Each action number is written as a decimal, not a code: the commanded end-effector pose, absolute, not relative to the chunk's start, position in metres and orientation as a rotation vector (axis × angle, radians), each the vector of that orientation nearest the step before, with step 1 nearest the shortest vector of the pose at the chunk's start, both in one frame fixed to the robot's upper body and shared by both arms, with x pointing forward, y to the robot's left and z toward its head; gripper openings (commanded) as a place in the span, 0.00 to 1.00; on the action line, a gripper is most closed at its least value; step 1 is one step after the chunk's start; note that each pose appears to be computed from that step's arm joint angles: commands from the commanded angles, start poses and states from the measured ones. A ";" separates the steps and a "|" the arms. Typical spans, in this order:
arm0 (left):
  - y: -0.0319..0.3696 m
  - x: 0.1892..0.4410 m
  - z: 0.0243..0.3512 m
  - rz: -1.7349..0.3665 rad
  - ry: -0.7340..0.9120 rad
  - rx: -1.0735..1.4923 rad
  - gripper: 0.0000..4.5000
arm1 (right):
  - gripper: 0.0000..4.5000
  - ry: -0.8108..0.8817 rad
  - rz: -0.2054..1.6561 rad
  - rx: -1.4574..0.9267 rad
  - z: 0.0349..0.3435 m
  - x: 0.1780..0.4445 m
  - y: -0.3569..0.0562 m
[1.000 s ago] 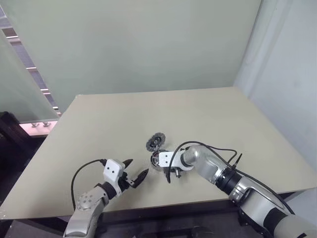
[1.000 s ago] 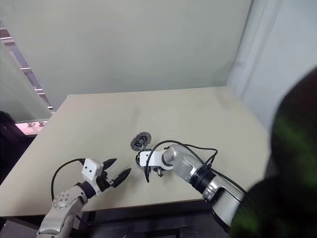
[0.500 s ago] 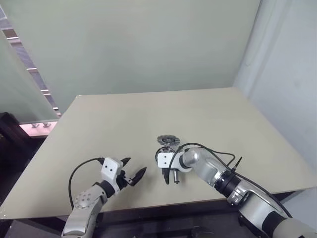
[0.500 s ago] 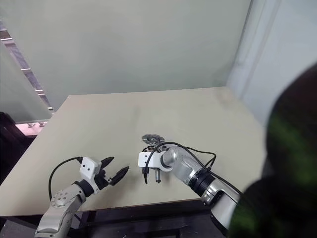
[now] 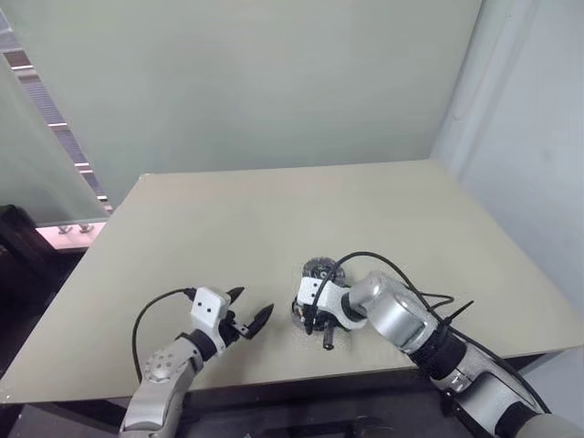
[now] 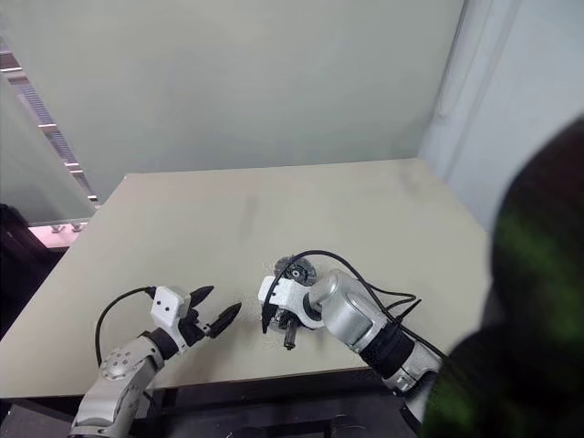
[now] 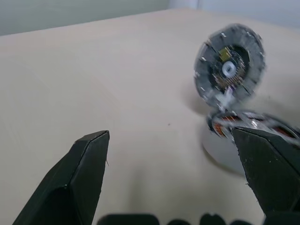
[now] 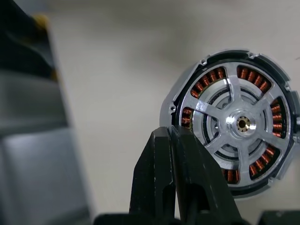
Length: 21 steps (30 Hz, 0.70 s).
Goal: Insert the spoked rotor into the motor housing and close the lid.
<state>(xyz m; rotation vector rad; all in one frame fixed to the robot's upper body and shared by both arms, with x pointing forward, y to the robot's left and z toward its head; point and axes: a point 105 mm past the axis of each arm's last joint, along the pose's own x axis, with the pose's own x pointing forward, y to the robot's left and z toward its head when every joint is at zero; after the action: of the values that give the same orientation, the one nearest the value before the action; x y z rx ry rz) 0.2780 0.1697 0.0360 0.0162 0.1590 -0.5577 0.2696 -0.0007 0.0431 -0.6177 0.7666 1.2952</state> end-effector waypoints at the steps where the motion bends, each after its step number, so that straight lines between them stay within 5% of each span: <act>1: 0.162 0.284 0.045 -0.575 0.110 0.030 1.00 | 0.00 0.726 1.262 -0.500 0.059 0.265 0.008; 9: 0.165 0.284 0.047 -0.568 0.097 -0.015 1.00 | 0.00 0.755 1.033 -0.233 0.047 0.273 0.026; 15: 0.174 0.252 0.045 -0.695 0.227 -0.115 1.00 | 0.00 0.804 0.927 -0.074 0.043 0.275 0.036; 21: 0.197 0.248 0.046 -0.625 0.260 -0.097 1.00 | 0.00 0.829 0.870 0.023 0.044 0.277 0.039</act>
<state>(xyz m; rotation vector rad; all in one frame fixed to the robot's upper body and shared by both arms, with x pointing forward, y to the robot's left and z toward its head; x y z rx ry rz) 0.2428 0.1934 0.0272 -0.1133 0.3256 -0.6291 0.2723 0.0347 0.0356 -0.0222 0.8586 0.8906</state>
